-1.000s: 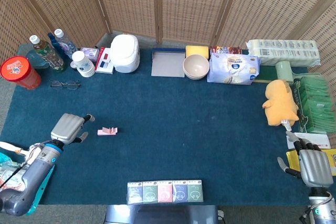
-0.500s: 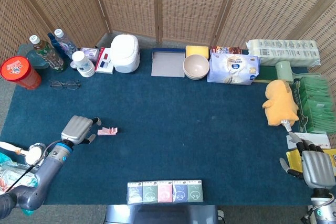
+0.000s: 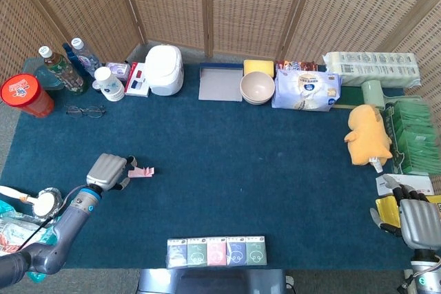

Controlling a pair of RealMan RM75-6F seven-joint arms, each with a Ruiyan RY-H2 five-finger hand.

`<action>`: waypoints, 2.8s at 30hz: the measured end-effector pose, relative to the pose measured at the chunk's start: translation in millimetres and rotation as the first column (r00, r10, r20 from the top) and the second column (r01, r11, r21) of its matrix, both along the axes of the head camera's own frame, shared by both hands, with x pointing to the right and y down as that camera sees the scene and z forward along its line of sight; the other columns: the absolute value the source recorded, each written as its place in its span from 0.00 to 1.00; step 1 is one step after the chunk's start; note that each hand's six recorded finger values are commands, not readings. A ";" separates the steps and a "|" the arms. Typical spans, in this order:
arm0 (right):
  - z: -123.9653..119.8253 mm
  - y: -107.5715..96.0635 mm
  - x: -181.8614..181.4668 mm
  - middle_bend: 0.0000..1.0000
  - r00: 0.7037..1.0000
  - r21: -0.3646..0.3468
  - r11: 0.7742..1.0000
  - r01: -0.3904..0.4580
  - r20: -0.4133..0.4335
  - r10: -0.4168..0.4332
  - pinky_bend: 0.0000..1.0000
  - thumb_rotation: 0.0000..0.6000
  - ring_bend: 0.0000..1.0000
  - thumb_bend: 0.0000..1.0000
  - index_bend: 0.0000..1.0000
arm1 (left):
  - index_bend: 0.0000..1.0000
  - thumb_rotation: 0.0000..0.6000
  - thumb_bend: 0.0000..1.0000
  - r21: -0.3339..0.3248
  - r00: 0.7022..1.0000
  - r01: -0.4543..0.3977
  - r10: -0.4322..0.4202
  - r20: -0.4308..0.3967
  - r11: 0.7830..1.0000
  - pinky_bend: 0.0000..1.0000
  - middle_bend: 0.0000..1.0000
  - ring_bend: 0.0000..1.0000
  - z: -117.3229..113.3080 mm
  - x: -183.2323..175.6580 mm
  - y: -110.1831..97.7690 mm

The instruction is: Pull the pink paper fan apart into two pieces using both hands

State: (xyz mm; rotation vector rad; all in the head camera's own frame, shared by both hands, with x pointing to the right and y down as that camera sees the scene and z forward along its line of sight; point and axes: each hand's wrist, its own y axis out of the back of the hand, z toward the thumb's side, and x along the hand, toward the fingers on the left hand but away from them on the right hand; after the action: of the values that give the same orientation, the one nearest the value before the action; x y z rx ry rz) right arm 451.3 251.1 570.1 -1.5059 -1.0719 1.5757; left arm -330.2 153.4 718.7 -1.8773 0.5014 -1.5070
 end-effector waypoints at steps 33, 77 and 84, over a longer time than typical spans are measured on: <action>-0.2 6.2 14.7 0.34 0.999 -0.001 0.999 -0.037 0.005 0.037 0.39 0.74 0.29 0.33 0.15 | 0.41 1.00 0.34 0.012 0.999 0.028 -0.028 0.031 1.000 1.00 0.98 1.00 8.0 5.8 2.4; -1.5 13.9 24.9 0.34 0.997 0.018 0.997 -0.070 0.045 0.069 0.39 0.74 0.29 0.33 0.15 | 0.63 1.00 0.39 0.070 0.995 -0.034 0.027 0.097 0.997 1.00 1.00 1.00 -2.6 7.2 -0.4; -0.1 12.9 22.4 0.34 0.996 0.020 0.997 -0.068 0.057 0.067 0.39 0.74 0.29 0.33 0.15 | 0.66 1.00 0.41 0.093 0.993 -0.078 0.069 0.098 0.993 1.00 1.00 1.00 -11.2 8.1 -6.1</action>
State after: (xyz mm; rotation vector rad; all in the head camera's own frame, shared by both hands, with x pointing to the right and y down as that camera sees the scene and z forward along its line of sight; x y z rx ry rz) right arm 473.6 264.0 570.0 -1.5218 -1.1793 1.5701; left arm -322.1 147.3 707.5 -1.7227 0.4488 -1.4891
